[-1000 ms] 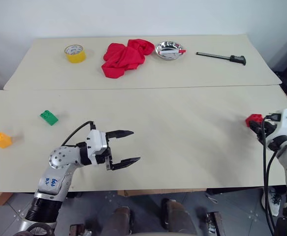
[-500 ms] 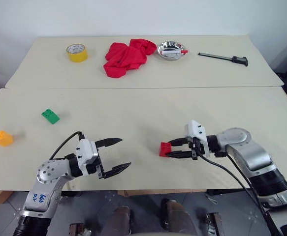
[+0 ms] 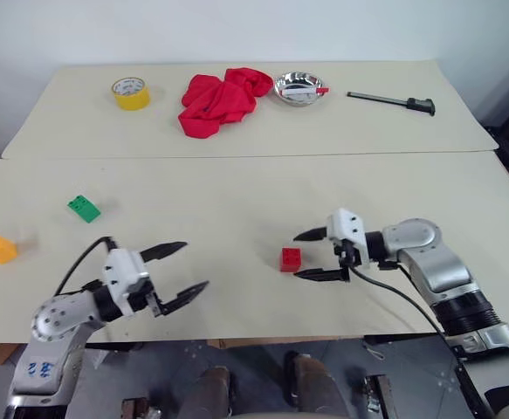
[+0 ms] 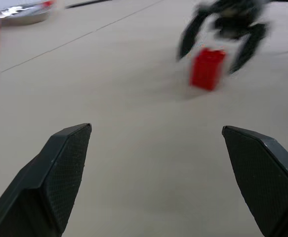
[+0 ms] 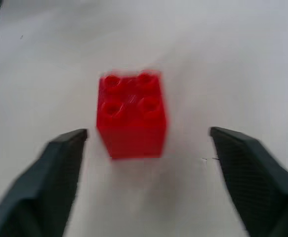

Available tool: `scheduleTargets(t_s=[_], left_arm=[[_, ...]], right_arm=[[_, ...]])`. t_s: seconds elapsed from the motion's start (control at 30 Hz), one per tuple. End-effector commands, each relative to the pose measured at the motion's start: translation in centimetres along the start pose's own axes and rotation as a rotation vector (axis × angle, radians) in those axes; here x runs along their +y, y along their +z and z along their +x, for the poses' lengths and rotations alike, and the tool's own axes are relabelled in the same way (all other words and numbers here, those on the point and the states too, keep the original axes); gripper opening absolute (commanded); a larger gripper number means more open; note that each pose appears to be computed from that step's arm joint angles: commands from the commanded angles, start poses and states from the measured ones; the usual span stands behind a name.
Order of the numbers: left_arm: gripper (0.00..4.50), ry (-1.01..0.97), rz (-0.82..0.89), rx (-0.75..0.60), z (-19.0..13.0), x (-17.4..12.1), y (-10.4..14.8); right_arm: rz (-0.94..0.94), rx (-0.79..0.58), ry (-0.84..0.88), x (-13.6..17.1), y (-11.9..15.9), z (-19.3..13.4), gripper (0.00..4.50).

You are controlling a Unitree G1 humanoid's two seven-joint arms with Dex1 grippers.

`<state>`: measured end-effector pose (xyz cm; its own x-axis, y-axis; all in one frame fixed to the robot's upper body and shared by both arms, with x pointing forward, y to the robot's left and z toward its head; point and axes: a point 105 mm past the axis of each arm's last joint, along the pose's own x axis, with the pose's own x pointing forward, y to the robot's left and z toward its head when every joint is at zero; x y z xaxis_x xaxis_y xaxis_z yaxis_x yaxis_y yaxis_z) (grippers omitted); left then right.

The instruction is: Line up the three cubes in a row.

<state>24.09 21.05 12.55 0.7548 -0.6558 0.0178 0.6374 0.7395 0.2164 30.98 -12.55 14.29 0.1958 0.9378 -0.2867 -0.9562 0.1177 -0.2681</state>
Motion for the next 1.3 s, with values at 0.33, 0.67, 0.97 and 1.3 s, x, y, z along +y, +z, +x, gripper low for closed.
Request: scheduleTargets(t_s=[0.33,0.67,0.97,1.3], left_arm=[[4.5,1.011,-0.081,0.008,-16.1,3.6,-3.3],[4.5,1.003,-0.106,-0.019,-9.0,8.1,-1.2],[4.5,1.317,-0.2,0.016,-0.6,12.8,-1.0],[4.5,1.441,-0.273,0.048,2.9,14.6,-2.0]], right_arm=[[-0.096,-0.358,-0.055,-0.3,1.8,-4.4,4.48],[-0.146,-0.368,-0.06,-1.3,1.8,-4.0,4.48],[-0.127,-0.372,-0.025,-1.1,2.2,-3.2,4.48],[-0.112,-0.367,-0.027,-0.5,2.2,-3.1,4.48]])
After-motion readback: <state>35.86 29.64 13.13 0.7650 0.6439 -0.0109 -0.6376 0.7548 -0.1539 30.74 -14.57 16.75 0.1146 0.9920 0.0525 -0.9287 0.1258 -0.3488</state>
